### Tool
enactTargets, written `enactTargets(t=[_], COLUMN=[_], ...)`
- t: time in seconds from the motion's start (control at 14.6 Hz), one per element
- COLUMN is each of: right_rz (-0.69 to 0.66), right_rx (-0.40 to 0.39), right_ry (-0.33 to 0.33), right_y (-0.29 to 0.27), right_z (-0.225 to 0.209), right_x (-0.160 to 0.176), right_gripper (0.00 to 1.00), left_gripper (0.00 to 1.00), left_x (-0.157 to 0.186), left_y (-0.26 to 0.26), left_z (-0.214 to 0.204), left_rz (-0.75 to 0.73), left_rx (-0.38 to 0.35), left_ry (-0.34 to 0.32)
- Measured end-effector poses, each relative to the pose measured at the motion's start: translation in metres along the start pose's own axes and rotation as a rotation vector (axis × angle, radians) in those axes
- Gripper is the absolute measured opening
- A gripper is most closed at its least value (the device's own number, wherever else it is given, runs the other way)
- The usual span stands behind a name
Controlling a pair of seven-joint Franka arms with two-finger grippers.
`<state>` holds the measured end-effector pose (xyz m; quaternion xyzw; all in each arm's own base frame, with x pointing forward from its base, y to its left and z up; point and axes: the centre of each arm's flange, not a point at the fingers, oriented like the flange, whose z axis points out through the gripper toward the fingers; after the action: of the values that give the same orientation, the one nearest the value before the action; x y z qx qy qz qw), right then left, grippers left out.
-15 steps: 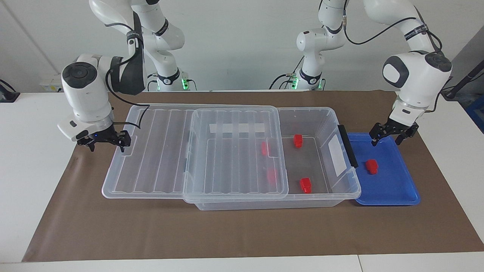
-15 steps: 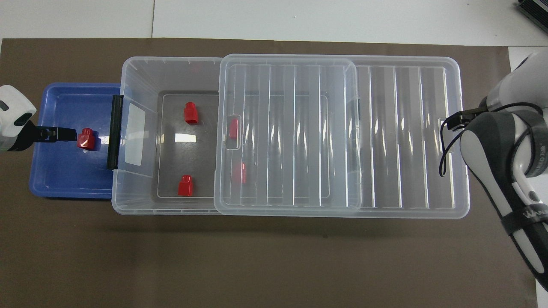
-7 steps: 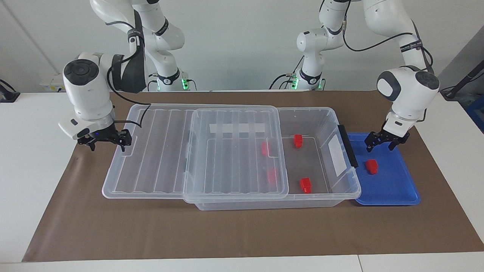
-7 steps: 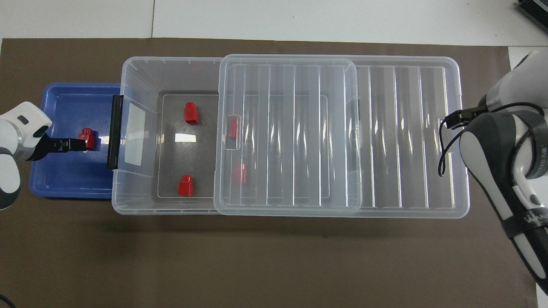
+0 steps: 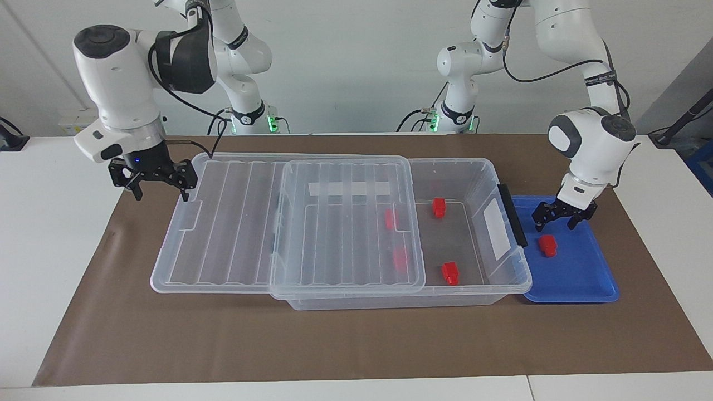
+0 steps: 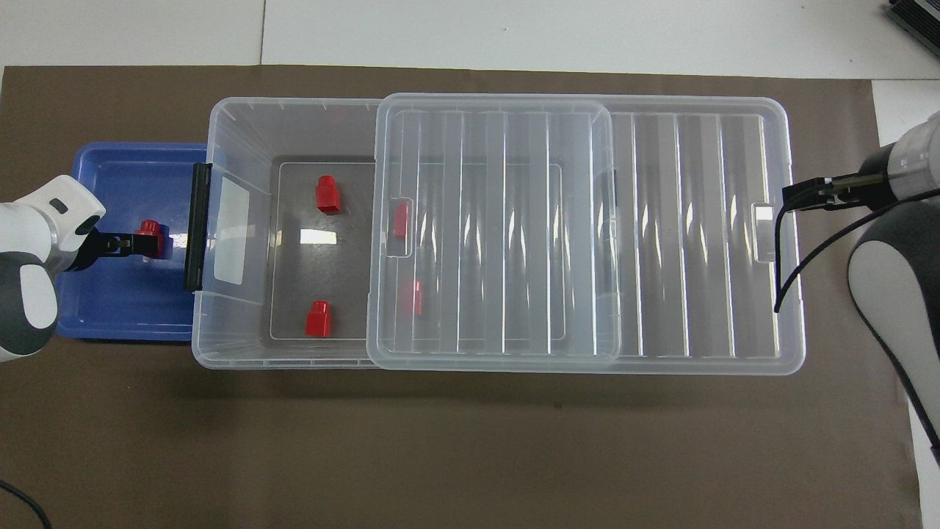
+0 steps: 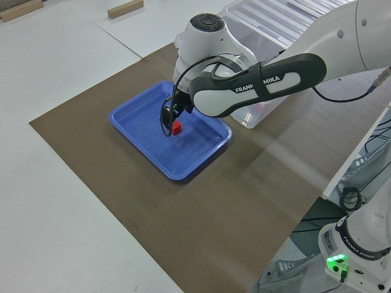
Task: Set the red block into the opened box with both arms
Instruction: 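Reach the left gripper to the red block and grasp it, then lift the red block out of the blue tray with the left gripper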
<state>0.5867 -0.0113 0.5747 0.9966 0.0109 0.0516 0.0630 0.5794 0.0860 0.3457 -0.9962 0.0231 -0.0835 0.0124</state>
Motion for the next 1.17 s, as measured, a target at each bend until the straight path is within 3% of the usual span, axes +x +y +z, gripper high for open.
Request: enactTargets(t=[0.27, 0.48, 0.62, 0.69, 0.96, 1.17], right_rz=[0.132, 0.184, 0.201, 0.205, 0.199, 0.175], right_rx=[0.061, 0.101, 0.1, 0.099, 0.1, 0.102], right_ry=[-0.079, -0.121, -0.15, -0.162, -0.177, -0.175], right_y=[0.001, 0.0, 0.007, 0.009, 0.01, 0.01], right_z=[-0.043, -0.048, -0.04, -0.036, -0.031, -0.032], right_x=[-0.015, -0.02, -0.023, -0.025, -0.032, -0.034], right_gripper=[1.0, 1.0, 1.0, 1.0, 1.0, 1.0], left_gripper=[1.0, 1.0, 0.93, 0.86, 0.35, 0.34], left_x=[0.001, 0.001, 0.002, 0.002, 0.002, 0.007], left_y=[-0.003, 0.001, 0.004, 0.004, 0.004, 0.003], left_z=[0.028, 0.041, 0.041, 0.041, 0.041, 0.034], left_rz=[0.022, 0.03, 0.034, 0.034, 0.037, 0.038], left_rx=[0.006, 0.004, 0.002, 0.002, 0.002, -0.005], left_ry=[0.011, 0.008, 0.008, 0.008, 0.007, -0.028])
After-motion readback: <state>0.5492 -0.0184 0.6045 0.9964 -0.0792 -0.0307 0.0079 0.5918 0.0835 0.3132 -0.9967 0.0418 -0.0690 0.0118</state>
